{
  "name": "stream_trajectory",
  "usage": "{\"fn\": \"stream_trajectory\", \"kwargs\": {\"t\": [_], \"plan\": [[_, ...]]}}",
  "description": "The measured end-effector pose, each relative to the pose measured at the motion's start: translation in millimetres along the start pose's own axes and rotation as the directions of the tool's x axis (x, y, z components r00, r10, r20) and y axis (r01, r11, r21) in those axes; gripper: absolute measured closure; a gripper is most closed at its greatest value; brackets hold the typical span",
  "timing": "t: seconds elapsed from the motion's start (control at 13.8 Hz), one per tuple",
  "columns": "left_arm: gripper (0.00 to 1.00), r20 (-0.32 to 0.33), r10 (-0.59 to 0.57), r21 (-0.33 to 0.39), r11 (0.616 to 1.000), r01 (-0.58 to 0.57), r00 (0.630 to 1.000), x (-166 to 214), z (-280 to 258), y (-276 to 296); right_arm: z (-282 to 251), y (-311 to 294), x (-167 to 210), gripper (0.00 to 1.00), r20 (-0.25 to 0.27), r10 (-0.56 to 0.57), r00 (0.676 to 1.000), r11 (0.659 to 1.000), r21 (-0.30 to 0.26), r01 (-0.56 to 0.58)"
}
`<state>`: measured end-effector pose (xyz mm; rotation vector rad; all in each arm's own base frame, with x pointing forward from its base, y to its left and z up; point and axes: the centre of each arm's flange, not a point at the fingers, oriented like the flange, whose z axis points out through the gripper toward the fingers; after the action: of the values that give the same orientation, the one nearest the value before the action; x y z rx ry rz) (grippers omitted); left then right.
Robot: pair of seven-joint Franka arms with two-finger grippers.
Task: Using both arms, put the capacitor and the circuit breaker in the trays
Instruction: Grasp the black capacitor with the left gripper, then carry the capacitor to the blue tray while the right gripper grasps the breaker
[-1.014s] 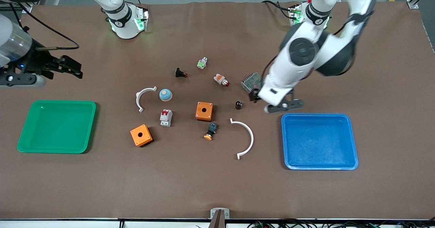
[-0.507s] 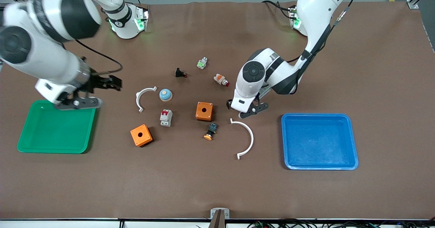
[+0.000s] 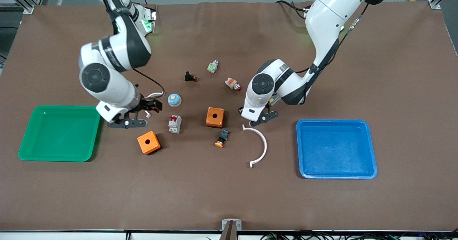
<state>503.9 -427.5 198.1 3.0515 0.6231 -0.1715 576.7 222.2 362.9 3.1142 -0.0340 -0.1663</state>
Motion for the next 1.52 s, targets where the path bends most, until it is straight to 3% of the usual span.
{"fn": "stream_trajectory", "kwargs": {"t": [0.14, 0.29, 0.72, 1.01, 1.23, 1.52], "plan": [[0.51, 0.0, -0.001, 0.001, 1.0, 0.001, 1.0, 1, 1, 0, 26, -21, 5, 0.0, -0.03, 0.01, 1.0, 1.0, 0.008, -0.009], [0.67, -0.001, -0.002, 0.001, 1.0, 0.002, 1.0, 1, 1, 0, 53, -32, 13, 0.0, -0.058, 0.012, 0.998, 1.0, 0.022, -0.011], [0.66, -0.029, -0.026, -0.025, 0.999, 0.025, 0.999, 20, -29, -1, 124, -36, 25, 0.01, -0.041, 0.022, 0.999, 1.0, 0.02, -0.021], [0.66, -0.111, -0.098, -0.029, 0.995, 0.095, 0.989, 89, -136, -52, 137, -47, 18, 0.01, -0.022, 0.002, 1.0, 1.0, 0.011, -0.002], [0.66, -0.128, -0.074, 0.011, 0.997, 0.076, 0.989, 167, -182, -142, 138, -53, 15, 0.04, -0.02, -0.005, 1.0, 1.0, 0.011, 0.005], [0.66, -0.084, -0.075, 0.018, 0.997, 0.077, 0.994, 256, -152, -252, 138, -53, 15, 0.4, -0.012, 0.009, 1.0, 1.0, 0.024, -0.009]]}}
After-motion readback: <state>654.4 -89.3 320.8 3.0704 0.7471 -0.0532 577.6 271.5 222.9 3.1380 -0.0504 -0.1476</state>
